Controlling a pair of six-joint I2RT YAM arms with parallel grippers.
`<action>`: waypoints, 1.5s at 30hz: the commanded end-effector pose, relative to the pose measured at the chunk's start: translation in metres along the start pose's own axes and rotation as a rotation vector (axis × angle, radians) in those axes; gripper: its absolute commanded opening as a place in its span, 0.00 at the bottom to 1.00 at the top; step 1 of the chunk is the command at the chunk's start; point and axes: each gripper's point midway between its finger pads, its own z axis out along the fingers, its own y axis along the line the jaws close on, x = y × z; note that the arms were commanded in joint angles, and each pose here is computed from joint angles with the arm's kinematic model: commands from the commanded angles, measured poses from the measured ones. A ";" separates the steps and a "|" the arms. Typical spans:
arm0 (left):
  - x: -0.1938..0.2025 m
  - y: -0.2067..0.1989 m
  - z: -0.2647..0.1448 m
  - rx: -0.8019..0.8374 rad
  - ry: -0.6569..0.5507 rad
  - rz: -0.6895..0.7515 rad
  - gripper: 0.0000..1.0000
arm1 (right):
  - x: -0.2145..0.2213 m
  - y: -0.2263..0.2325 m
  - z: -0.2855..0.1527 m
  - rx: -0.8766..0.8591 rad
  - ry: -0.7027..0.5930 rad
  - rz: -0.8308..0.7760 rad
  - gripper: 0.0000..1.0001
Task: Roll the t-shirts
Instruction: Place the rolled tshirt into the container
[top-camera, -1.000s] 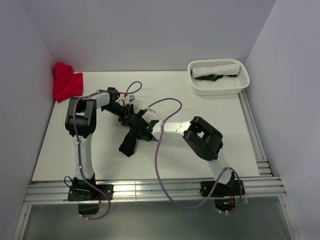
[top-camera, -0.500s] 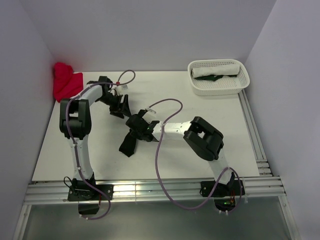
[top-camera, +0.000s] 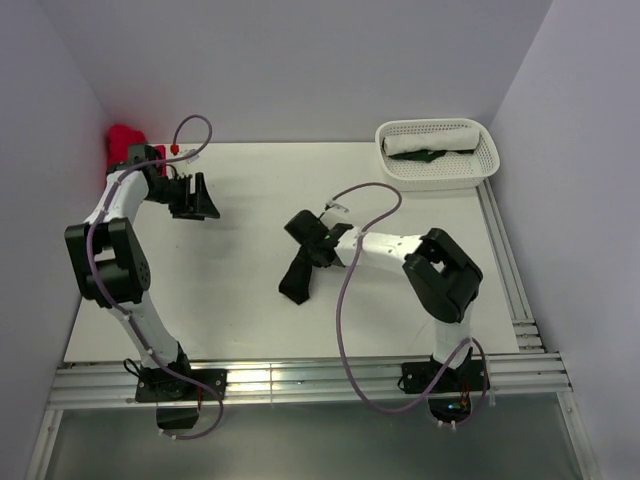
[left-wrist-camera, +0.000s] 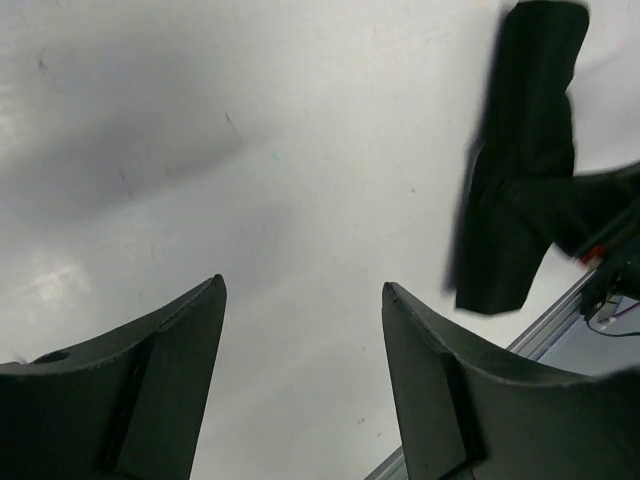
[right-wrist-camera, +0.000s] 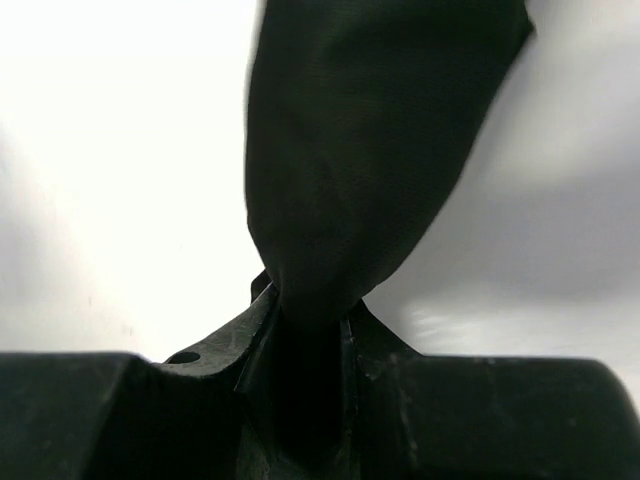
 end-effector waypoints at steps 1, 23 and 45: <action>0.002 -0.022 -0.027 0.018 -0.070 0.116 0.68 | -0.059 -0.002 -0.031 0.005 -0.114 -0.020 0.00; 0.030 -0.027 -0.034 0.088 -0.069 0.115 0.65 | -0.325 -0.087 -0.121 0.105 -0.533 0.244 0.00; 0.027 -0.010 -0.013 0.120 -0.011 0.086 0.63 | -0.458 -0.217 0.009 0.317 -0.590 0.585 0.00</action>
